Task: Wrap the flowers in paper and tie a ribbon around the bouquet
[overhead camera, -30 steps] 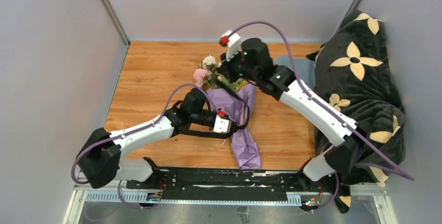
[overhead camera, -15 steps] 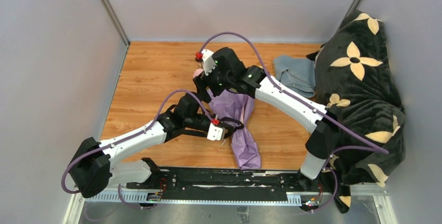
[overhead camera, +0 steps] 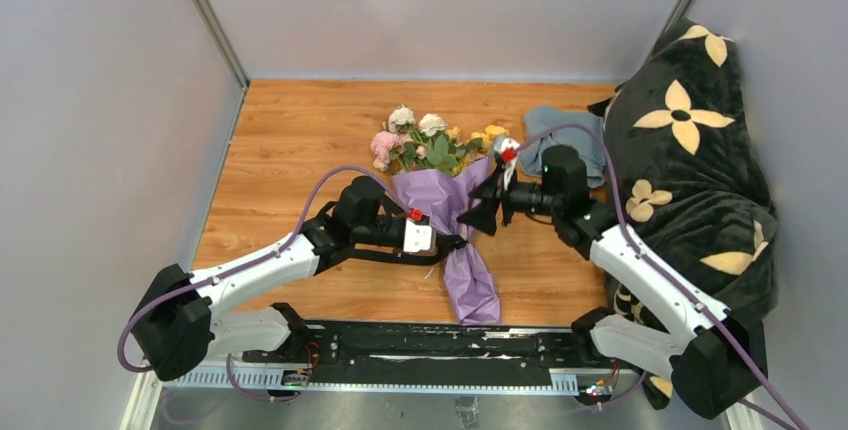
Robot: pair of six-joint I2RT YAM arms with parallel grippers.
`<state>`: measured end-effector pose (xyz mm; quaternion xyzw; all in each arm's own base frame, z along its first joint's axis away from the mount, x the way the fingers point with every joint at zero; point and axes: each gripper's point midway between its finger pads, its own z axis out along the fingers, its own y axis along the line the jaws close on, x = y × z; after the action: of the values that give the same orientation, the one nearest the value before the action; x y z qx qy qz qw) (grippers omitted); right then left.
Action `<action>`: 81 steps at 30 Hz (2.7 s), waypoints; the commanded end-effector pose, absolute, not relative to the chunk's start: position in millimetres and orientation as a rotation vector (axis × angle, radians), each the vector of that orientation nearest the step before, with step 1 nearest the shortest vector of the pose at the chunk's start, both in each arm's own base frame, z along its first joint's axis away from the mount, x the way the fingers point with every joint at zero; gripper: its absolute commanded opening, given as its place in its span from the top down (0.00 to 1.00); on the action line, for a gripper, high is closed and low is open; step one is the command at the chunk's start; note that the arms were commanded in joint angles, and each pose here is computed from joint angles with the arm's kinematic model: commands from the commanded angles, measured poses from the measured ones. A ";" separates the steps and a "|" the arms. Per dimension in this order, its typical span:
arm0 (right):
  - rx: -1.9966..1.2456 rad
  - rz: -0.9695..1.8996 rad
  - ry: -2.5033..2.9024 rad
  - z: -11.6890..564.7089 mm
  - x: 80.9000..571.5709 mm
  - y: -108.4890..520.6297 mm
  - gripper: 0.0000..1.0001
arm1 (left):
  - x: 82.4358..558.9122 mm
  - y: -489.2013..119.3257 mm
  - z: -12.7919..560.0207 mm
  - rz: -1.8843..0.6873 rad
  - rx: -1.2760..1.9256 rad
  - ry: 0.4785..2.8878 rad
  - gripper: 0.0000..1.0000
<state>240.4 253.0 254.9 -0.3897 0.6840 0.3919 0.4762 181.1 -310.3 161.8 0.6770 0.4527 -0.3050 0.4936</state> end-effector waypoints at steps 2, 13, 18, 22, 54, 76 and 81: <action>-1.156 1.039 1.456 208.7 196.5 267.4 0.29 | 189.4 -313.1 172.5 -0.766 1.540 1.180 1.00; -1.101 0.942 1.468 151.1 194.6 295.0 0.33 | 191.4 -316.7 175.1 -0.811 1.496 1.233 1.00; -1.031 0.930 1.480 151.0 205.6 299.5 0.52 | 191.5 -317.6 175.3 -0.822 1.486 1.246 1.00; -1.000 0.925 1.497 151.4 209.4 299.0 0.89 | 191.1 -318.2 175.8 -0.839 1.472 1.265 1.00; -1.125 0.896 1.595 135.2 201.4 291.0 1.00 | 369.8 -131.9 45.8 -0.211 0.843 2.532 0.21; -0.989 1.122 1.887 129.4 213.0 297.8 1.00 | 249.7 -193.0 163.6 -0.699 1.338 2.214 1.00; -0.943 1.211 1.972 127.2 218.7 300.8 1.00 | 174.6 -249.9 205.8 -0.726 1.850 1.660 1.00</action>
<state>223.9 300.3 127.8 -0.3858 0.7287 0.4264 0.3719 250.1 -225.9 201.9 0.5487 0.7399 -0.2276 0.3157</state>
